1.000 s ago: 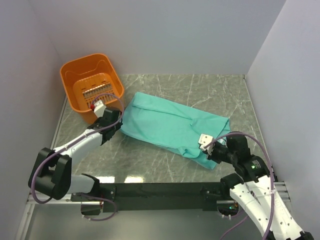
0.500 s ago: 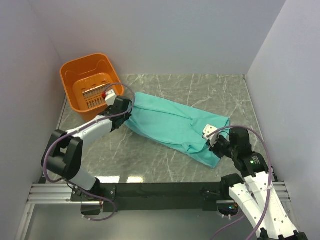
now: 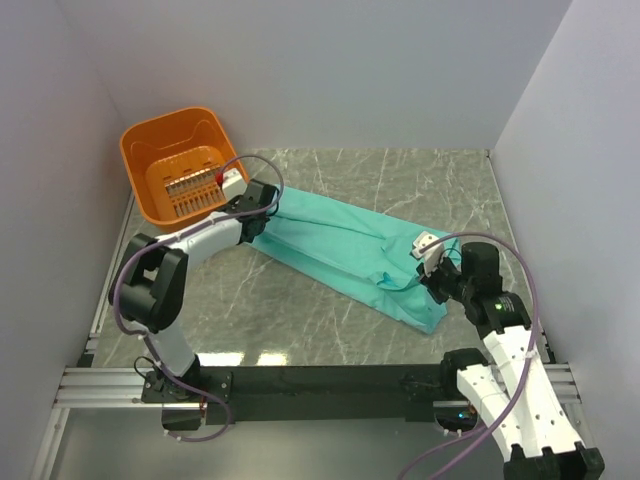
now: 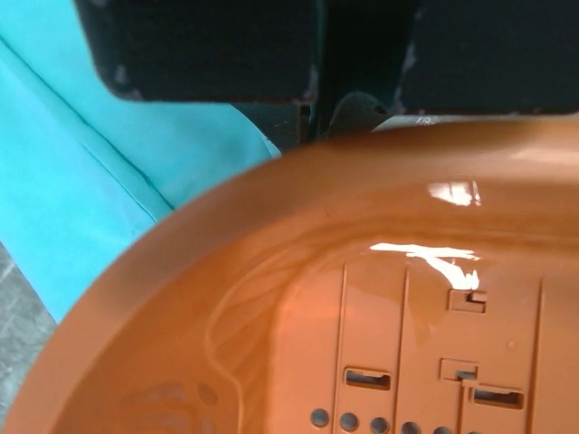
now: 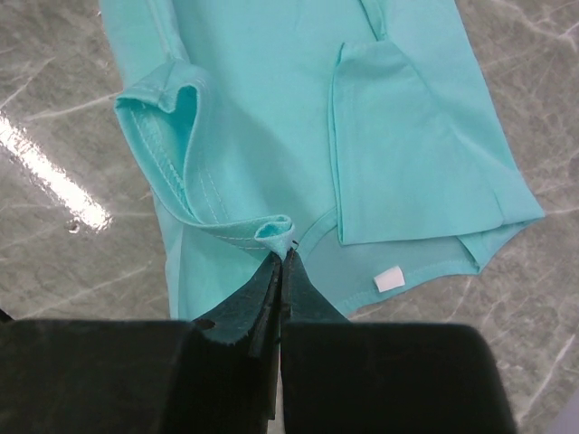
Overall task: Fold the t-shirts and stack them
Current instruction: Fold the tshirt
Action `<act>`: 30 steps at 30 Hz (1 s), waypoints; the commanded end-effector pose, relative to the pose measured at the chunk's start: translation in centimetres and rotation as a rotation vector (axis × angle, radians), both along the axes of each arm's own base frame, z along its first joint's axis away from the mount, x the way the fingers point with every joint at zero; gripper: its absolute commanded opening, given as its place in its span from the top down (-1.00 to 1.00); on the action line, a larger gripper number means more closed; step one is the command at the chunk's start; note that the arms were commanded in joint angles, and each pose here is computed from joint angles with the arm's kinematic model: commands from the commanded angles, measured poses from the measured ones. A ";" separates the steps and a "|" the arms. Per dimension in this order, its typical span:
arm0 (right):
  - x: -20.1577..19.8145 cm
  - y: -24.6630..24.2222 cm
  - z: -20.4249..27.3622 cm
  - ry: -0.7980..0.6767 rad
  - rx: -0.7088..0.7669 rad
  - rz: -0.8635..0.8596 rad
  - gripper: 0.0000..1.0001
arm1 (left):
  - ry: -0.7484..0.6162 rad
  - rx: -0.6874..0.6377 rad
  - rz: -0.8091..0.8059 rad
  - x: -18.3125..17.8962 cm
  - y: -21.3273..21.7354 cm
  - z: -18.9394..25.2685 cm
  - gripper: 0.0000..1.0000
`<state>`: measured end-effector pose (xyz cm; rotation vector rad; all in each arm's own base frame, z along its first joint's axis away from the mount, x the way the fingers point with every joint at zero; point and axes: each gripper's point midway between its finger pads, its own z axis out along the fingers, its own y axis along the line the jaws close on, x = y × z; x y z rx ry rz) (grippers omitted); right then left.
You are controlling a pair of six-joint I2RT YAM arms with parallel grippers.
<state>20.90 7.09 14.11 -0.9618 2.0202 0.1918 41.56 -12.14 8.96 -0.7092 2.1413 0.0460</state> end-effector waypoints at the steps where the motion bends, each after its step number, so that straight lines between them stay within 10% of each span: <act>1: 2.0 -0.2 2.2 -0.065 0.032 -0.044 1.00 | -0.023 0.032 0.032 1.4 0.1 0.9 0.99; 30: 4.5 -1.0 1.1 0.010 0.056 -0.134 1.00 | -0.002 0.088 -0.022 4.4 -1.3 0.1 0.75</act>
